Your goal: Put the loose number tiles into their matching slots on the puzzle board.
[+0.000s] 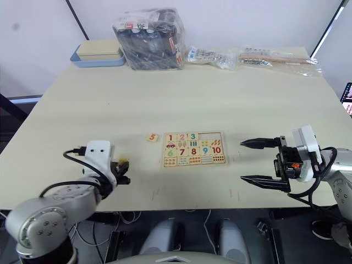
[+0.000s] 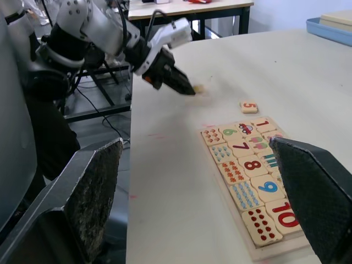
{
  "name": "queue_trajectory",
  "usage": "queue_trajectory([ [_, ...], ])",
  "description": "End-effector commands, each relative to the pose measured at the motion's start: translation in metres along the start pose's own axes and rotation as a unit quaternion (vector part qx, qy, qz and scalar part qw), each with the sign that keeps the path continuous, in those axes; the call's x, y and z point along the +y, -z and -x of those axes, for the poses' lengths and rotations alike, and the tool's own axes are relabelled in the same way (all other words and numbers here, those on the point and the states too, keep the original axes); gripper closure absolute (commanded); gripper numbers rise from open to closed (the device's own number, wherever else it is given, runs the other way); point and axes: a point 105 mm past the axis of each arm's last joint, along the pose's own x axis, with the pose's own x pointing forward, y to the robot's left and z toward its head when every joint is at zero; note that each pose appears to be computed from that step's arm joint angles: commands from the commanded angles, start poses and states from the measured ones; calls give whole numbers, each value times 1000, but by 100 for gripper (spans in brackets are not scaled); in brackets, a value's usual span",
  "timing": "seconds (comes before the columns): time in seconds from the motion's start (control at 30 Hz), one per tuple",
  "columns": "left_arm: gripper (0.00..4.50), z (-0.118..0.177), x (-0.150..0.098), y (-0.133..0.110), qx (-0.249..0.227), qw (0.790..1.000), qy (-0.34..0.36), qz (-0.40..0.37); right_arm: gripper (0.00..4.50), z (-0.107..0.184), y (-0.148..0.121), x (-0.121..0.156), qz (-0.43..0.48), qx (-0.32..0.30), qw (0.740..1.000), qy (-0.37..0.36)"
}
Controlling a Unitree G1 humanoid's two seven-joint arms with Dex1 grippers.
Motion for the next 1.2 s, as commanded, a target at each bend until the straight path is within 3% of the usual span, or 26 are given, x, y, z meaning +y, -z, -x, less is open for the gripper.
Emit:
queue_trajectory([
  [0.03,357,11,1,-24,-37,996,66,-39,0,-2,-5,1,25,-9,1000,4],
  [0.23,357,21,3,-60,-54,971,183,-145,0,-2,-3,-1,35,-17,999,29],
  [0.33,357,20,2,-77,-66,947,238,-205,0,0,-2,1,42,-18,998,45],
  [0.47,357,14,-7,-100,-78,898,310,-303,0,8,-4,4,53,-15,995,77],
  [0.6,357,1,-18,-114,-50,865,363,-341,0,15,-6,5,66,-11,992,107],
  [0.8,357,-14,-42,-140,-34,819,393,-417,0,22,-11,1,82,-8,987,142],
  [0.93,357,-18,-61,-148,5,790,428,-439,0,25,-13,1,84,-7,985,152],
  [1.0,357,-26,-68,-153,27,783,414,-464,0,26,-12,1,88,-5,984,158],
  [1.07,357,-30,-82,-157,49,761,417,-495,0,27,-11,1,92,-3,982,166],
  [1.2,357,-37,-102,-164,78,758,421,-492,0,28,-10,2,95,-3,980,174],
])
